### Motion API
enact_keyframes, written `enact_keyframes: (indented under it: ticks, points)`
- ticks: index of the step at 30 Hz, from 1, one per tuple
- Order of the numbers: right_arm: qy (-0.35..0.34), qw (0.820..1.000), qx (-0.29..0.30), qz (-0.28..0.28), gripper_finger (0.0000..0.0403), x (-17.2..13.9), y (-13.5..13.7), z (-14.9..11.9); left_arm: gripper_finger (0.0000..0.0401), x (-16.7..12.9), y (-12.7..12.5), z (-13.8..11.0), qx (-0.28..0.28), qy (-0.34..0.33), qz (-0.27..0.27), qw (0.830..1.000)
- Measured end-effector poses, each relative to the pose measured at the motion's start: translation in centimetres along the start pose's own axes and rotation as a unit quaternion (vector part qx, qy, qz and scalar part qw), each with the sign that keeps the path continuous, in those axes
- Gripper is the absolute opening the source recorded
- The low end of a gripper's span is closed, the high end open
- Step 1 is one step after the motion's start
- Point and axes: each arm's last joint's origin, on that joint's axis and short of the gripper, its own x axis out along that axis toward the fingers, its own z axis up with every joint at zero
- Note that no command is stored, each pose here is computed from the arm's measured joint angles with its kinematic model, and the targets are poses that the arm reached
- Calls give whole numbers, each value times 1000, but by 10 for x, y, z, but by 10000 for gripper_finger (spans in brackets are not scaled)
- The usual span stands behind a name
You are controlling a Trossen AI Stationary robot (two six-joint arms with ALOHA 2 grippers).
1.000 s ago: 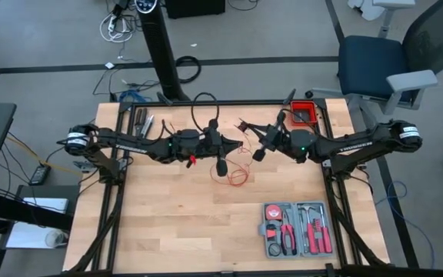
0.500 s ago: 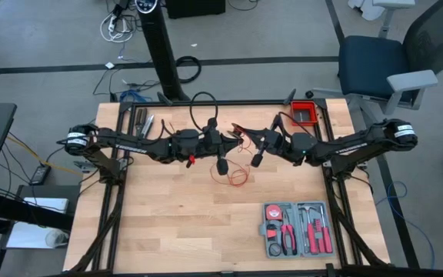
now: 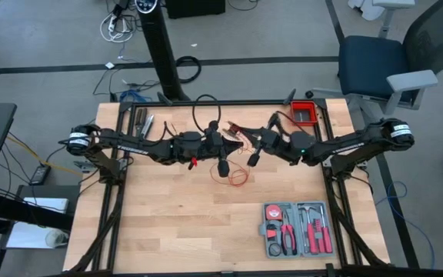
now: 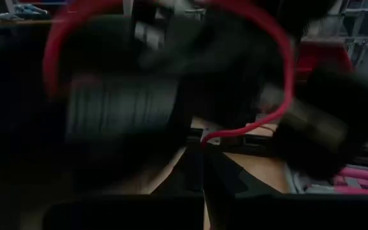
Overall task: Coil cords
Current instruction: Coil the wire
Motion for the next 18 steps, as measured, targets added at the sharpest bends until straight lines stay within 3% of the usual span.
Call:
enact_keyframes:
  ticks: [9,13,18]
  points:
    - [-35,998,35,38,0,-4,-5,11,0,-1,6,-13,-8,63,57,996]
    - [-37,995,66,59,0,-2,-4,9,0,-1,7,-13,-5,63,84,994]
    - [-18,996,61,64,0,-3,1,5,0,0,8,-9,-5,40,92,995]
